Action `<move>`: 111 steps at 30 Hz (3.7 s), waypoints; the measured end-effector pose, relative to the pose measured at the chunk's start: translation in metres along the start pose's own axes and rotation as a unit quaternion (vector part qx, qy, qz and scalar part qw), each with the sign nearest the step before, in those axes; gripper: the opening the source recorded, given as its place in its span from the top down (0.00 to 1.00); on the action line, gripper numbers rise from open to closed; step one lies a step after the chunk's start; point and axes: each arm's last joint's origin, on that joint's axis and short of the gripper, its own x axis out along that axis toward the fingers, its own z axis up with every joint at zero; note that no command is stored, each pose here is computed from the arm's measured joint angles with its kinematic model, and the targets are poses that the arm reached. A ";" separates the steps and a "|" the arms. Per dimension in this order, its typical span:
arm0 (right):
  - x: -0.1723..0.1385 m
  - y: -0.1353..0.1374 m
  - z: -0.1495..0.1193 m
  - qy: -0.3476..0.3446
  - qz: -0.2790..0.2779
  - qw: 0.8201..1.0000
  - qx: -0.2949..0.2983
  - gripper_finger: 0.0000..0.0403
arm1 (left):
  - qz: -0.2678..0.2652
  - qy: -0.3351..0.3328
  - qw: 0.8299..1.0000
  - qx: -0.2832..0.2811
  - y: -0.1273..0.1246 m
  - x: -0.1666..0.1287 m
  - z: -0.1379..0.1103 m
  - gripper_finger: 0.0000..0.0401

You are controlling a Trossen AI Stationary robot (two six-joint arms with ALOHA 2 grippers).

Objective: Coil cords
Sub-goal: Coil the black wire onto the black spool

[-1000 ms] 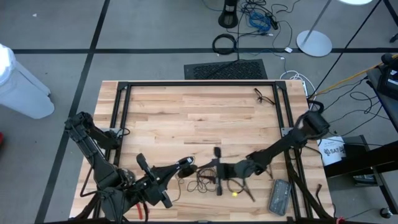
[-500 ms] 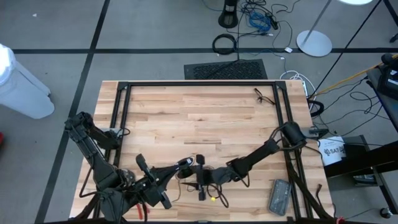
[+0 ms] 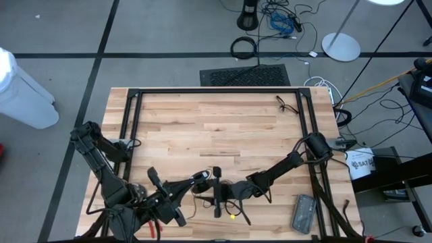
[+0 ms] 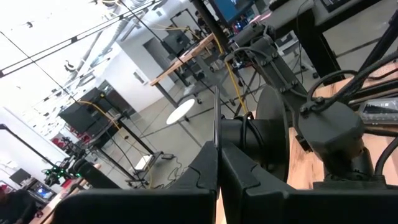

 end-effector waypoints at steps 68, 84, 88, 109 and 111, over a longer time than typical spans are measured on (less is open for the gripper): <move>-0.135 0.035 0.151 -0.037 -0.076 0.996 -0.042 1.00 | -0.070 0.011 0.992 0.104 -0.011 0.010 -0.024 1.00; -0.146 0.047 0.161 -0.077 -0.047 0.995 -0.029 1.00 | -0.047 0.067 0.990 0.114 -0.006 0.035 -0.045 1.00; -0.147 0.047 0.162 -0.085 -0.035 0.995 -0.025 1.00 | -0.040 0.073 0.991 0.103 -0.004 0.041 -0.046 1.00; -0.110 0.041 0.138 -0.078 -0.008 0.997 -0.002 1.00 | 0.028 0.106 0.994 0.020 -0.019 0.098 -0.057 1.00; -0.106 0.040 0.133 -0.073 -0.012 0.997 -0.006 1.00 | 0.028 0.103 0.994 0.009 -0.019 0.098 -0.056 1.00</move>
